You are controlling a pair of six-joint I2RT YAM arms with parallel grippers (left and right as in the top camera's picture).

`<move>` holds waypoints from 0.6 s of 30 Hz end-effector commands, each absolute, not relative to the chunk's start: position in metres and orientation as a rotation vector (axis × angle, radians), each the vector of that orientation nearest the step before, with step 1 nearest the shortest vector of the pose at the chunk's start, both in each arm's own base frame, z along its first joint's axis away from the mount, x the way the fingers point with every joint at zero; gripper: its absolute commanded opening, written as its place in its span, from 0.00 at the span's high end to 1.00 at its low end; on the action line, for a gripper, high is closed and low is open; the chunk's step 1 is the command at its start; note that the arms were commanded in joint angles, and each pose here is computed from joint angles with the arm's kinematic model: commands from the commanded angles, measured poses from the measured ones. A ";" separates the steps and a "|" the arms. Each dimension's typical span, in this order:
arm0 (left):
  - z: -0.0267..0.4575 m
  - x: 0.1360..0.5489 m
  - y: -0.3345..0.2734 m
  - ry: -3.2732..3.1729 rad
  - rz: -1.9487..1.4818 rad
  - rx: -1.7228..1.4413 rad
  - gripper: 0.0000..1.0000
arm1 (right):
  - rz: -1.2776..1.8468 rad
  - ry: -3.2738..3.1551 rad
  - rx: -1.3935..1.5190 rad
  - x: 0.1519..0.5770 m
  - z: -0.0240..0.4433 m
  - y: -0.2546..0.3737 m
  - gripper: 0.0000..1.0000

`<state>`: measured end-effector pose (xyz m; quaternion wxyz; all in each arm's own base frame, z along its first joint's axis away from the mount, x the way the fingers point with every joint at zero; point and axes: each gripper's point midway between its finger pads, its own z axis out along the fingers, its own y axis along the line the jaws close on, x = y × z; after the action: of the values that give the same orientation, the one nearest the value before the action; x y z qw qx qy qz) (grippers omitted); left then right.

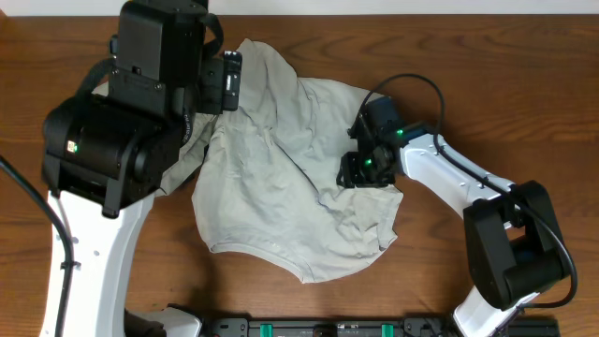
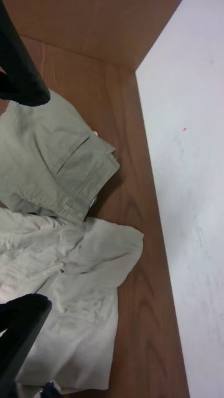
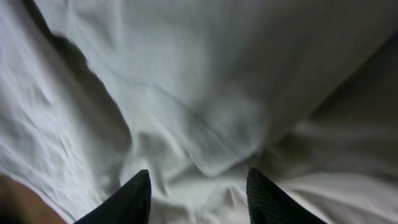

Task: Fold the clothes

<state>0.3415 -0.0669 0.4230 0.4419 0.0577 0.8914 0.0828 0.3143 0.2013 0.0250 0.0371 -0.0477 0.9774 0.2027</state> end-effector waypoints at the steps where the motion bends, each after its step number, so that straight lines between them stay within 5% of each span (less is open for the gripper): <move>1: 0.428 0.339 -0.064 2.203 0.206 0.124 0.02 | 0.652 2.990 -0.073 0.315 0.024 0.205 0.54; 9: 0.426 0.338 -0.064 2.210 0.210 0.126 0.02 | 0.540 2.992 -0.011 0.316 0.013 0.191 0.56; 14: 0.426 0.338 -0.064 2.211 0.209 0.127 0.02 | 0.561 2.947 -0.021 0.325 0.016 0.196 0.70; 18: 0.426 0.338 -0.064 2.211 0.210 0.127 0.02 | 0.568 2.908 -0.038 0.333 0.018 0.201 0.72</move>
<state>0.3396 -0.0661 0.4206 0.4361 0.0594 0.8939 0.0847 0.3323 0.1986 0.0167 0.0813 -0.0108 0.9774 0.1947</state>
